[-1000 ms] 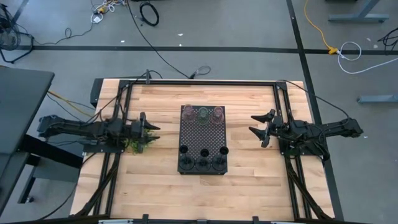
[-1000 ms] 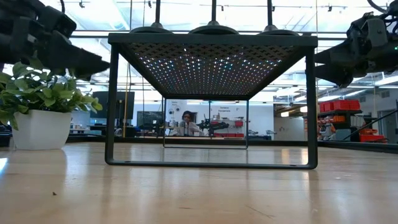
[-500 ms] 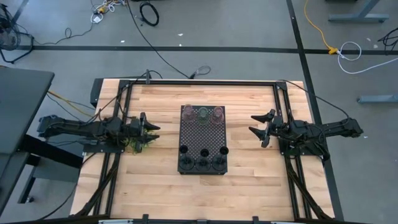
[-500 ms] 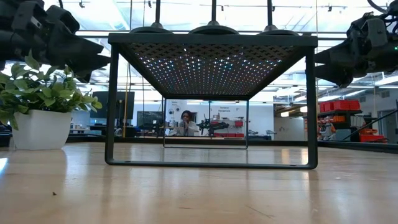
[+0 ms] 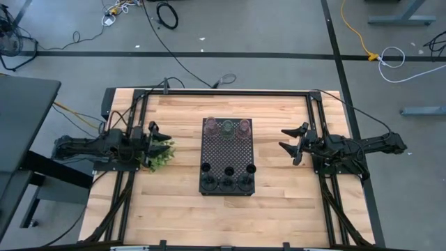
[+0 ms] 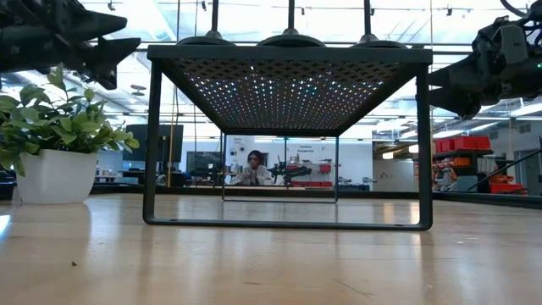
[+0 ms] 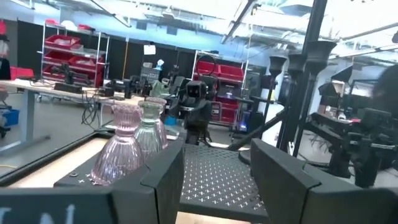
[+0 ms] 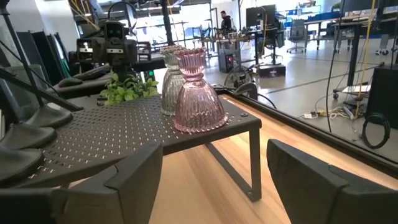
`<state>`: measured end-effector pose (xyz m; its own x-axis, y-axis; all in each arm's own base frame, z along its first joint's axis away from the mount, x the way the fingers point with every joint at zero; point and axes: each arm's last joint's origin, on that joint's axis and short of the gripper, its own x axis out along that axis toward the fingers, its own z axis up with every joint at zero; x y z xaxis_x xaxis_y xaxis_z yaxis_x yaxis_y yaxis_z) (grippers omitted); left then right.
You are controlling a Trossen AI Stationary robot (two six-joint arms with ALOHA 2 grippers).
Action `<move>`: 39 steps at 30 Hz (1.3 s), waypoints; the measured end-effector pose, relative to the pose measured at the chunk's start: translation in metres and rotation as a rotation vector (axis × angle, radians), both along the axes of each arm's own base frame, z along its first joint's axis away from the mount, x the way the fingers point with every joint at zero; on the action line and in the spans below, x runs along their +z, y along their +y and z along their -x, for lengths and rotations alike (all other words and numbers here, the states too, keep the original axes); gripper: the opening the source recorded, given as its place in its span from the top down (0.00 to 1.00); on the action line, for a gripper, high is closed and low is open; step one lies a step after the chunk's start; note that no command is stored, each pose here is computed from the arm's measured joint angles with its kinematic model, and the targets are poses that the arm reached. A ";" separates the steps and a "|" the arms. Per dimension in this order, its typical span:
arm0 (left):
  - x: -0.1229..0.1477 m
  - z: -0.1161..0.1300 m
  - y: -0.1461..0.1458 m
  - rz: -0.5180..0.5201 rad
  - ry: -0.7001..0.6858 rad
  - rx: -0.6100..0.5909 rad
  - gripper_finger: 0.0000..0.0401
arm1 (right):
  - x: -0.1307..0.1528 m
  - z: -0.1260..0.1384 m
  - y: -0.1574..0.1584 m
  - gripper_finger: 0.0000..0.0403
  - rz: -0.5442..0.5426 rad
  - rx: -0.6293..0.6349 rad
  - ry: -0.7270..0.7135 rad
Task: Pick & Place candle stick holders
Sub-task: Return to Home Position
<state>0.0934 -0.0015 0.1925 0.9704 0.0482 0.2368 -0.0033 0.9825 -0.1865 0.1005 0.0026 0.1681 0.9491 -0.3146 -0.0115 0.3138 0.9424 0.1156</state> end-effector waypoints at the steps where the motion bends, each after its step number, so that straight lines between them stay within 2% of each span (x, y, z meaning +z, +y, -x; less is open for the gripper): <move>1: 0.001 0.000 0.000 0.000 -0.005 0.000 0.54 | 0.000 0.000 0.000 0.29 0.000 -0.001 0.000; 39: 0.002 0.000 0.000 0.000 -0.014 0.000 0.54 | 0.000 0.000 0.000 0.29 0.000 -0.001 0.000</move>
